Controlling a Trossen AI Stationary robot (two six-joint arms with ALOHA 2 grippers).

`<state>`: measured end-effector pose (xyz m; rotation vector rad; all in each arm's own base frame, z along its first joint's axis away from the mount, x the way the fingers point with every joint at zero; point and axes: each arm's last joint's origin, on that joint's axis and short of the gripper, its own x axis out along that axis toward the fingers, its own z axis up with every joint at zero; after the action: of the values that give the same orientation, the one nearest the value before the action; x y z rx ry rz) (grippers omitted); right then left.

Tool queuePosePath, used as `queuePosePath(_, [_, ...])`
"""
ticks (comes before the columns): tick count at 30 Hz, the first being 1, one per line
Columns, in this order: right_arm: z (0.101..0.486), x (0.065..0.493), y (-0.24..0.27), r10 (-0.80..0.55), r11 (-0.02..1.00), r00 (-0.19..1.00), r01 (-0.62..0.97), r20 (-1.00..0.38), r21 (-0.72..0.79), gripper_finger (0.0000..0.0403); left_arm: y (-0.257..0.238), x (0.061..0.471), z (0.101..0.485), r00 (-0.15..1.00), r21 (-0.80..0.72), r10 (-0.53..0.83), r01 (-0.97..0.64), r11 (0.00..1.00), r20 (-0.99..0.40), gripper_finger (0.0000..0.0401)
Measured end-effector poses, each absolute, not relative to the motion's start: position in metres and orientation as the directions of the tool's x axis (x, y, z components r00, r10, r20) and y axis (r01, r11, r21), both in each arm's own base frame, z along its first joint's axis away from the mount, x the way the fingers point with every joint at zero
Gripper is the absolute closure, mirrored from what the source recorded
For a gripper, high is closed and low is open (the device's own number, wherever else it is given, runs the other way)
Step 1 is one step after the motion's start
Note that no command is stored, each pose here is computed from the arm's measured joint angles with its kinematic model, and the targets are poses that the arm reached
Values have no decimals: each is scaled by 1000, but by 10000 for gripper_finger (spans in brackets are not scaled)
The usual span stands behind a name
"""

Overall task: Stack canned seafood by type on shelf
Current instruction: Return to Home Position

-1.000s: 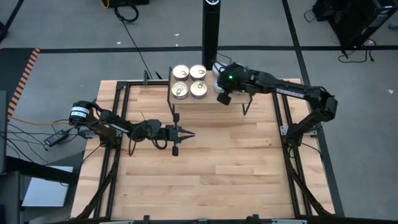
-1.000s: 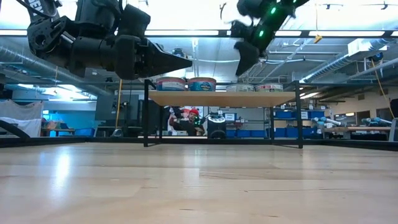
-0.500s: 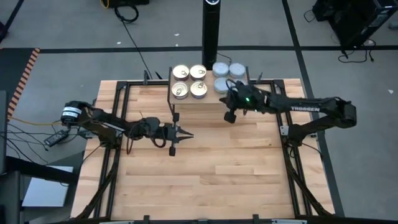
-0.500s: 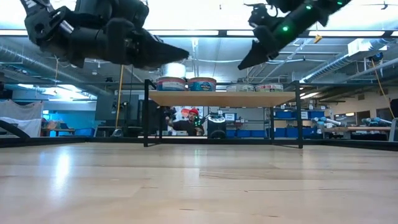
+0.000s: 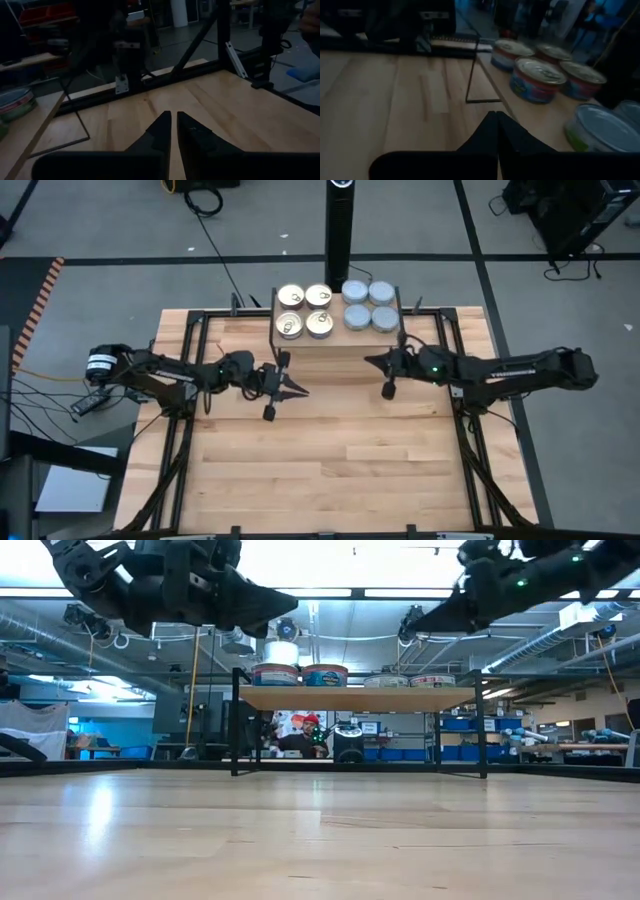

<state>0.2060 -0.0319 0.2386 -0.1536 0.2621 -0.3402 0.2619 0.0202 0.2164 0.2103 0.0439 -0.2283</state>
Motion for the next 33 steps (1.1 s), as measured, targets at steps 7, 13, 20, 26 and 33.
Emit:
queuePosePath(7, [234, 181, -23, -315, 945, 934, 293, -170, -145, 400, 29, 260, 218, 981, 220, -186, 194, 956, -57, 367])
queuePosePath(13, [220, 160, -19, -215, 971, 968, 197, -129, -137, 400, 31, 257, 222, 984, 234, -172, 180, 955, -53, 367])
queuePosePath(20, [212, 135, -16, -181, 976, 983, 174, -38, -133, 400, 34, 239, 227, 991, 253, -131, 130, 959, -13, 367])
queuePosePath(26, [207, 122, -14, -149, 980, 988, 152, 29, -126, 400, 35, 215, 228, 995, 256, -100, 91, 962, 21, 367])
queuePosePath(33, [205, 115, -15, -164, 981, 986, 164, 7, -108, 400, 32, 187, 223, 998, 239, 3, -18, 971, 66, 367])
